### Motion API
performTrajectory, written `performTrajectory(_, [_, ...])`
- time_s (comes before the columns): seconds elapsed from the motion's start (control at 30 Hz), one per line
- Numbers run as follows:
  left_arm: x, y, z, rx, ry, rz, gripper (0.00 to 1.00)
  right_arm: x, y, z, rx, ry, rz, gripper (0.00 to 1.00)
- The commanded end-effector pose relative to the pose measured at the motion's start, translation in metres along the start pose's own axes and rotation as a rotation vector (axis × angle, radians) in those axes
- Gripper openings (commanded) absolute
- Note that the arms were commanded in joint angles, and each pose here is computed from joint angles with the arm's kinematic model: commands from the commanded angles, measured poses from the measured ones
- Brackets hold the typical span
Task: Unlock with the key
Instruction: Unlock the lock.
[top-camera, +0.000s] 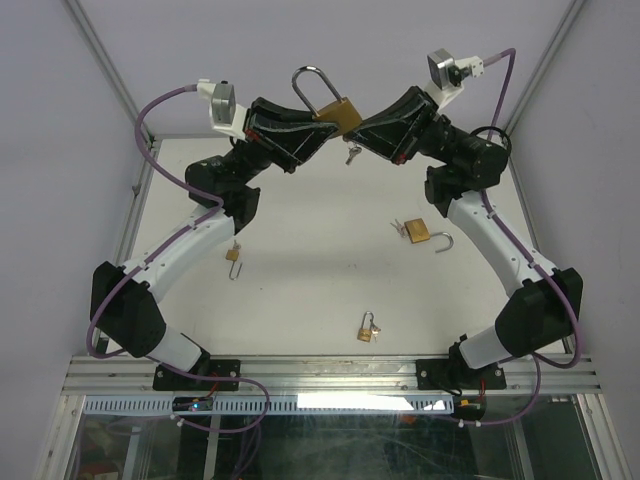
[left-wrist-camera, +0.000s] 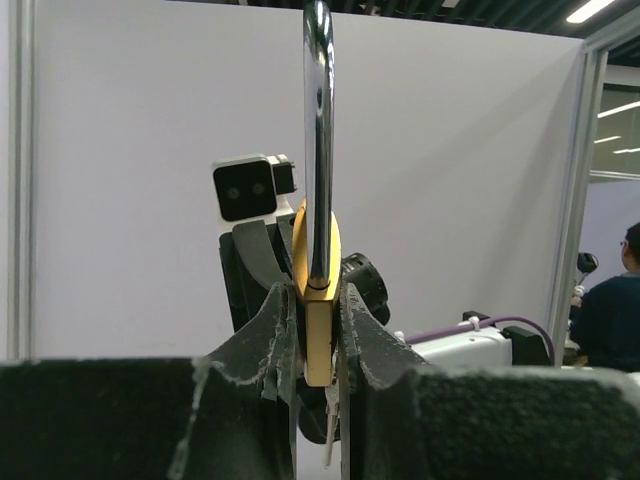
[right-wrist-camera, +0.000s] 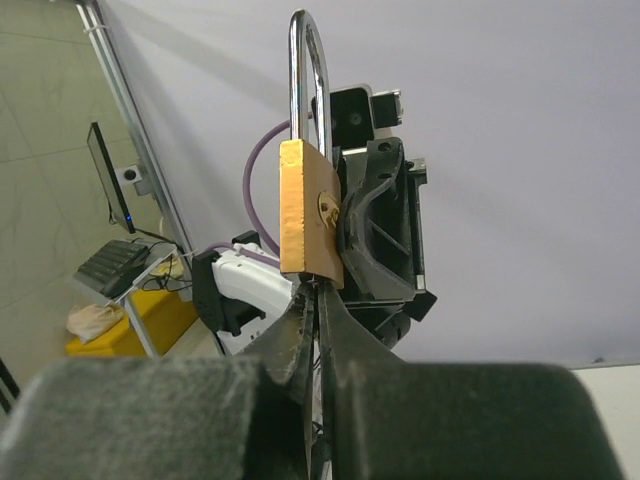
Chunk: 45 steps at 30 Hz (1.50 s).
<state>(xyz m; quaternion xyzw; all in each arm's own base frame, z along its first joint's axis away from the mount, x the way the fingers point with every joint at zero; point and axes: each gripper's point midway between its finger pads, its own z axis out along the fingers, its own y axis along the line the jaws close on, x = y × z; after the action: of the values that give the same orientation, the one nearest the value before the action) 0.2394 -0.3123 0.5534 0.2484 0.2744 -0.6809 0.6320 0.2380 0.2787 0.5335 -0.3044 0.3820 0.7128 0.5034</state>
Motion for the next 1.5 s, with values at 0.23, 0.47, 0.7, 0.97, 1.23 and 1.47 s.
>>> performTrajectory(0.23, [0.015, -0.039, -0.002, 0.200, 0.067, 0.076, 0.00, -0.008, 0.071, 0.019, -0.227, 0.062, 0.031, 0.00])
performTrajectory(0.47, [0.021, -0.044, -0.007, 0.232, 0.095, 0.102, 0.00, 0.002, 0.080, 0.022, -0.215, 0.136, 0.062, 0.00])
performTrajectory(0.7, [-0.002, -0.034, -0.001, 0.128, 0.008, 0.104, 0.00, 0.021, 0.032, 0.008, 0.110, 0.157, -0.066, 0.35])
performTrajectory(0.97, [-0.005, -0.031, -0.003, 0.095, 0.006, 0.079, 0.00, 0.019, 0.017, -0.010, 0.274, 0.190, -0.271, 0.68])
performTrajectory(1.23, [-0.005, -0.035, -0.003, 0.107, 0.016, 0.075, 0.00, -0.002, 0.016, -0.009, 0.297, 0.144, -0.349, 0.45])
performTrajectory(1.47, [-0.004, -0.037, -0.004, 0.112, 0.025, 0.072, 0.00, -0.012, 0.024, -0.009, 0.256, 0.136, -0.360, 0.47])
